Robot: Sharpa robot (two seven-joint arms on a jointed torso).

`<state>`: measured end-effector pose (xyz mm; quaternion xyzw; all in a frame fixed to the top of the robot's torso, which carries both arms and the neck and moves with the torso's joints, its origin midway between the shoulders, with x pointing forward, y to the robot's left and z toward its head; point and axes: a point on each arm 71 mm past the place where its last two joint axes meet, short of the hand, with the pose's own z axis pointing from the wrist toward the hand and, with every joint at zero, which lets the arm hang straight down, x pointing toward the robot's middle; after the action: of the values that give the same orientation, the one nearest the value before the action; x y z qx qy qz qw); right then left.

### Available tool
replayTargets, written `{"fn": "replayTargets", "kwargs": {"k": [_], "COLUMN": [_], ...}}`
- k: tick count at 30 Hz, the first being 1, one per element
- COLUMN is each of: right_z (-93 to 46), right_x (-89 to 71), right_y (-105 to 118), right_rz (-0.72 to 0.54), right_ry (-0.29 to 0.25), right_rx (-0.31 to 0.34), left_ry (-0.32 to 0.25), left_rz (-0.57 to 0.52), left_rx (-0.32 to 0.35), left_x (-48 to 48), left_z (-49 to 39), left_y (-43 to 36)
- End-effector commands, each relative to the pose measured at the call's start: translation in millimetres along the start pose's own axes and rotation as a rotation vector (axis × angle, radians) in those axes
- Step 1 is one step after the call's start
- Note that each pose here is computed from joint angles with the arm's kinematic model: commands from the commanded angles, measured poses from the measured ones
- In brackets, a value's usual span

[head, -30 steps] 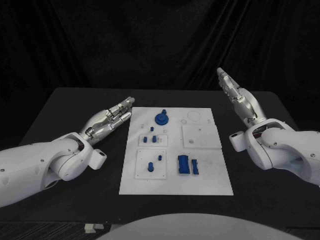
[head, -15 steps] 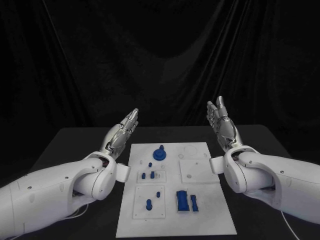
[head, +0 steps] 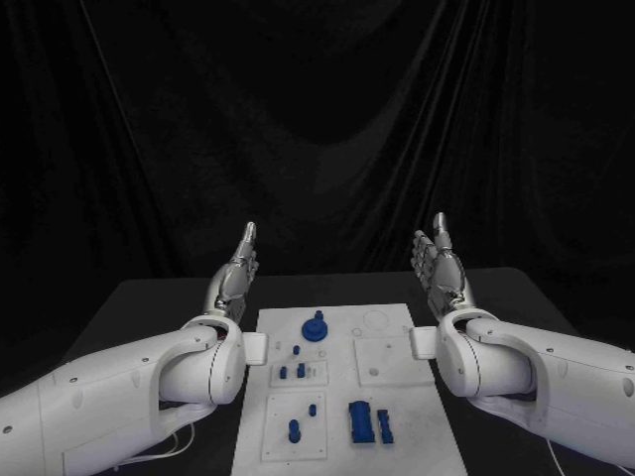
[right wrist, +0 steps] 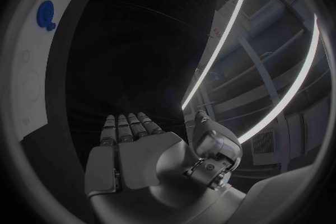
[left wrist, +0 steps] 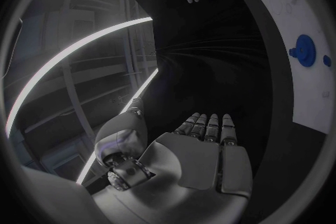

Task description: Assemble the parts on the task board

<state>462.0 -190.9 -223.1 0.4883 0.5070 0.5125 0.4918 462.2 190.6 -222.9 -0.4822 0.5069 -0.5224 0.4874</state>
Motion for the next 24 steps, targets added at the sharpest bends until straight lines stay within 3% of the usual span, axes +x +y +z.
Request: {"fn": "replayTargets", "kwargs": {"k": [1, 24], "right_z": [-0.3, -0.3], "right_x": [-1.5, -1.5], "right_y": [-1.1, -1.1], "right_rz": [0.008, 0.008], "right_ry": [-0.022, -0.022], "right_rx": [0.01, 0.01], "left_ry": [-0.042, -0.042], "left_rz": [0.0, 0.0], "left_rx": [-0.021, -0.021], "left_x": [-1.8, -1.8], "left_z": [-0.6, -0.6], "left_y": [1.3, 1.3]}}
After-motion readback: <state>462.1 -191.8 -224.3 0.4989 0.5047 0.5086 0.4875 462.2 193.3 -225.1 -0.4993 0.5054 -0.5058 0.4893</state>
